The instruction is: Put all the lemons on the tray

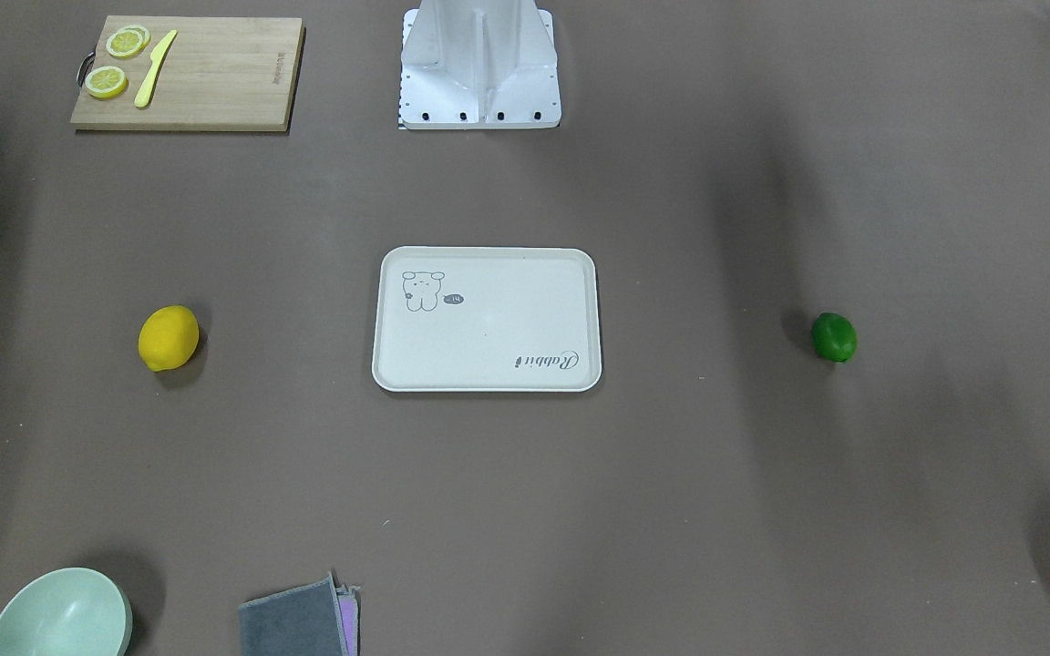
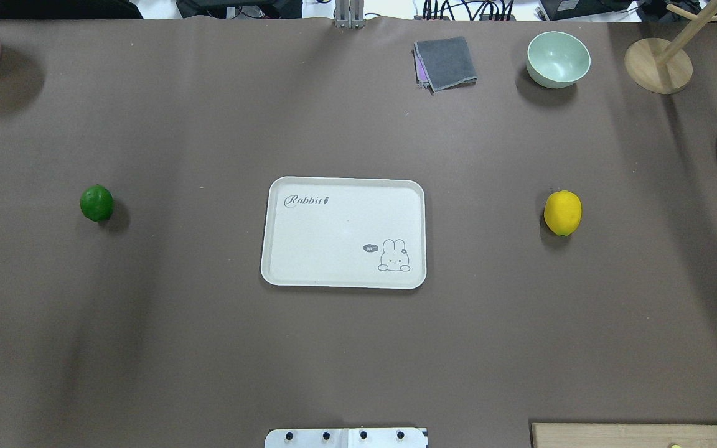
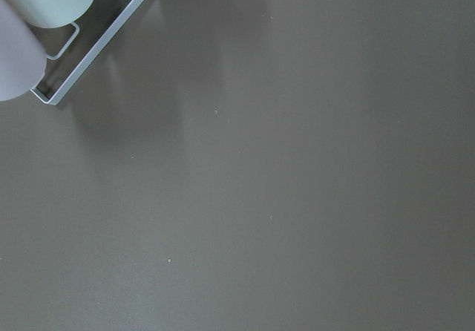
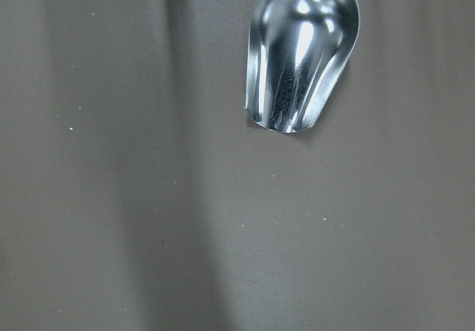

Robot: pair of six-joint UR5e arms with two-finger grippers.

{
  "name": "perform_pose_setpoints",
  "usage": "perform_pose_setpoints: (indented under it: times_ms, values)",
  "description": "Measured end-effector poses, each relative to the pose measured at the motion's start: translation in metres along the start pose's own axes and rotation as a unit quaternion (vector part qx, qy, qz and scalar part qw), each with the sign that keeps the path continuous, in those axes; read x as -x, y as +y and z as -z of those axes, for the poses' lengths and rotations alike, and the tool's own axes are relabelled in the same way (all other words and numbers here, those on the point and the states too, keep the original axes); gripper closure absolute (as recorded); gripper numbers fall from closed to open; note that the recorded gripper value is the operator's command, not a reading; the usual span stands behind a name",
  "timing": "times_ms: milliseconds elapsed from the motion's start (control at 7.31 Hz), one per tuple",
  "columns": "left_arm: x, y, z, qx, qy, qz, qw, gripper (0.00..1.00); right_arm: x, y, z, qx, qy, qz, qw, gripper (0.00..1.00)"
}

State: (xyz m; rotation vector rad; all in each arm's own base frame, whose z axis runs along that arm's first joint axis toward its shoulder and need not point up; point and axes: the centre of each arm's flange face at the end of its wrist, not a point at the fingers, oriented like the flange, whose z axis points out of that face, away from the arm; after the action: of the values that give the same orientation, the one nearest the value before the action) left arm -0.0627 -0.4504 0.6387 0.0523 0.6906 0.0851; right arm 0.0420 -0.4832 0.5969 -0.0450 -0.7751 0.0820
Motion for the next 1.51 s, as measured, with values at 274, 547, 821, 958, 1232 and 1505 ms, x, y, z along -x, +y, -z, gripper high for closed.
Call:
perform_pose_setpoints:
  times_ms: [274,547,821,958,1232,1505]
  values:
    - [0.001,0.000,-0.002,0.001,0.000,0.001,1.0000,0.02,-0.001,0.000,0.000,0.001,-0.001,0.004,1.0000,0.00]
    - [0.000,-0.002,-0.002,0.002,0.000,0.000,1.0000,0.02,0.003,-0.003,-0.001,0.006,-0.004,0.002,1.0000,0.00]
    - [-0.005,-0.007,0.004,-0.004,-0.001,-0.005,1.0000,0.02,0.025,-0.016,-0.003,0.013,-0.009,0.016,0.9997,0.00]
    - [-0.006,-0.008,0.006,-0.006,-0.001,-0.006,1.0000,0.02,0.050,-0.025,-0.007,0.021,-0.013,0.033,0.9991,0.00]
    - [-0.006,-0.009,0.005,-0.006,-0.001,-0.006,1.0000,0.02,0.111,-0.041,-0.015,0.044,-0.032,0.069,0.9962,0.01]
    - [-0.005,-0.009,0.004,-0.005,-0.002,-0.005,1.0000,0.02,0.180,-0.051,-0.029,0.060,-0.040,0.090,0.9933,0.01]
